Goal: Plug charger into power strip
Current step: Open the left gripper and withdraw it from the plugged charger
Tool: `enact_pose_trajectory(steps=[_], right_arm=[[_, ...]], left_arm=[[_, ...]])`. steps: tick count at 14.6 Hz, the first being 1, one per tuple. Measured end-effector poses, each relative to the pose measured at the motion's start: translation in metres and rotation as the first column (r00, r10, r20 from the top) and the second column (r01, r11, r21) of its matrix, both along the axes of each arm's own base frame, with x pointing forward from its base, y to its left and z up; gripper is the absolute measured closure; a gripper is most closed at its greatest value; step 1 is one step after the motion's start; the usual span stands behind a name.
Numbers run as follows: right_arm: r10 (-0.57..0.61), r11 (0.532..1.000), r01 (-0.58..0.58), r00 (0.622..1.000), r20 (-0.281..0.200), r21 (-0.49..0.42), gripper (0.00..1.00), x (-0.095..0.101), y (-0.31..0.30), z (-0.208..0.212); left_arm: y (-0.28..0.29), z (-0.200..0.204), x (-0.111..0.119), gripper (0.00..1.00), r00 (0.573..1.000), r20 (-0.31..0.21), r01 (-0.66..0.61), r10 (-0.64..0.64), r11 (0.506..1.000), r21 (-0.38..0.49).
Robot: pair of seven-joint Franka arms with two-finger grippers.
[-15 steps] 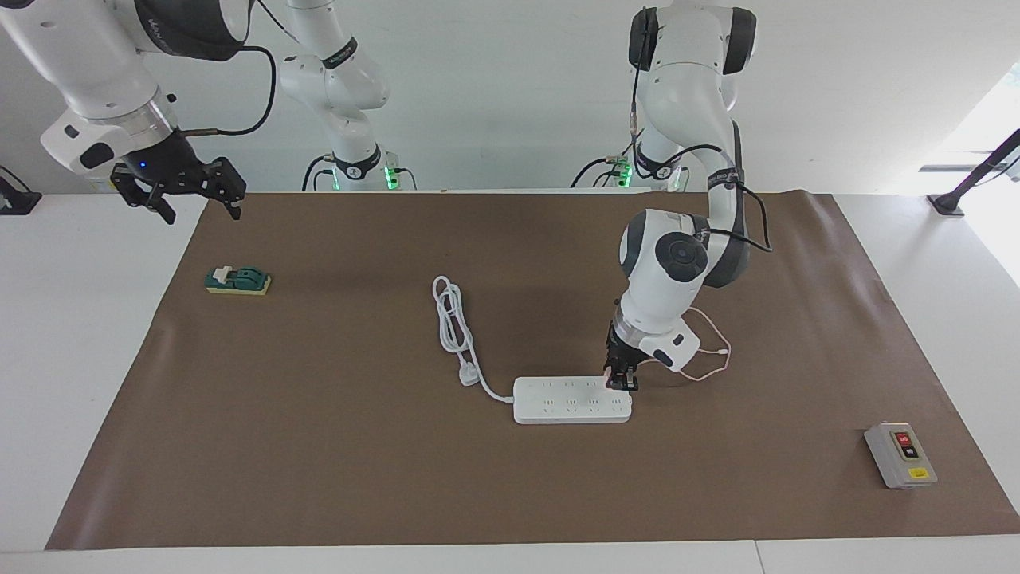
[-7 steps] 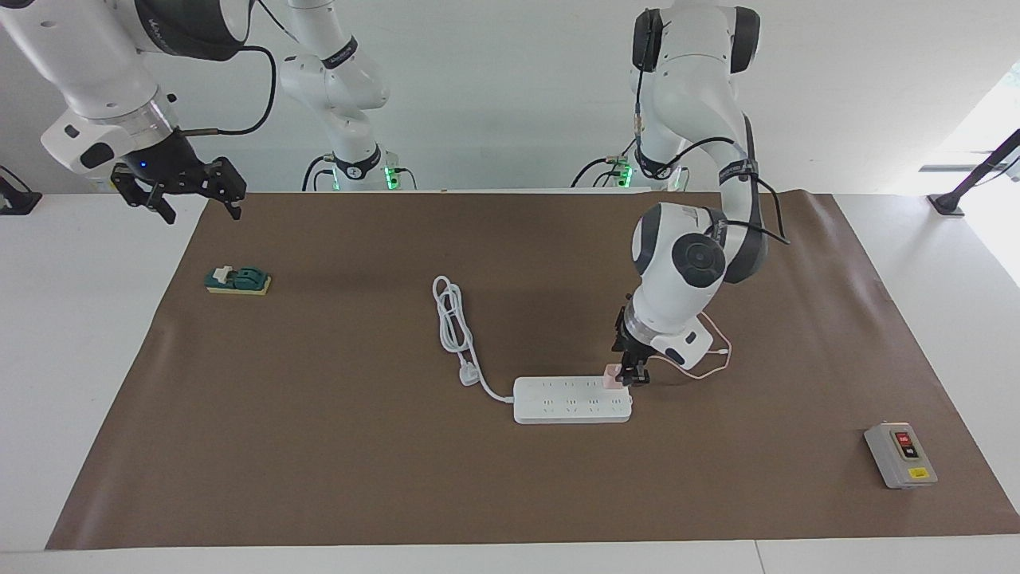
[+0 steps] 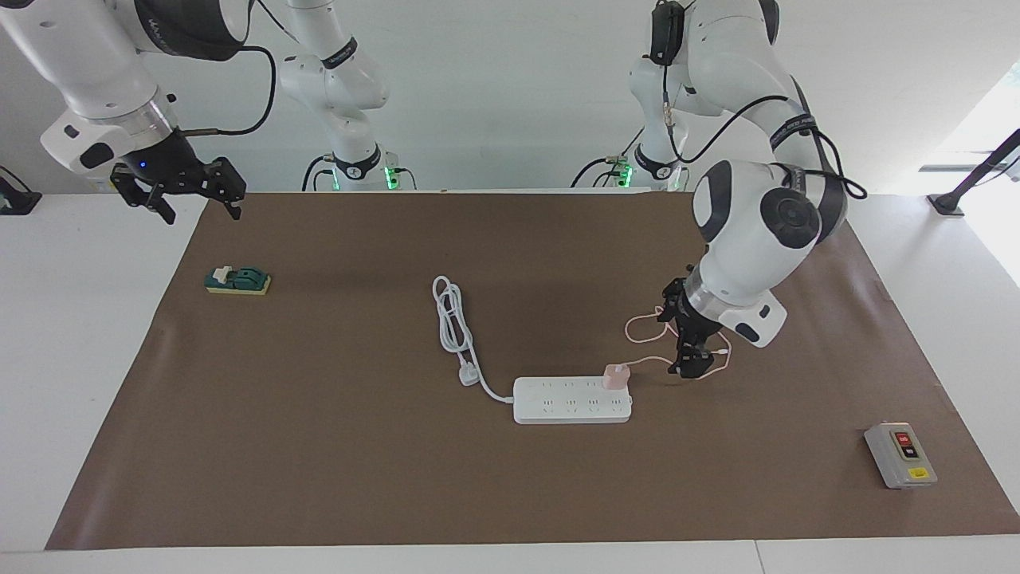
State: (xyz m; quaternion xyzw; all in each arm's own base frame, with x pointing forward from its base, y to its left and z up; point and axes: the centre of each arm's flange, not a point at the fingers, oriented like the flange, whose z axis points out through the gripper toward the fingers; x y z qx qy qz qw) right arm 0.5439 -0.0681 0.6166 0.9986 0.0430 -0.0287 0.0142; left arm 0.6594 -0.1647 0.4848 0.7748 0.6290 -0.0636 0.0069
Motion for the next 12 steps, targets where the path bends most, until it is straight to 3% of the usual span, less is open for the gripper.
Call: enact_pose_trajectory(steps=[4,6,12], right_arm=[[0.0,1.0,0.0,1.0,0.0,0.0,0.0,0.0,0.0,0.0],[0.0,1.0,0.0,1.0,0.0,0.0,0.0,0.0,0.0,0.0],[0.0,1.0,0.0,1.0,0.0,0.0,0.0,0.0,0.0,0.0]], left_arm=[[0.057,0.042,-0.017,0.0,0.977,-0.027,0.209,-0.21,0.978,-0.017],[0.09,0.062,-0.025,0.0,0.947,-0.015,0.319,-0.32,0.947,-0.023],[0.154,0.088,-0.032,0.0,0.793,0.041,0.609,-0.608,0.793,-0.017]])
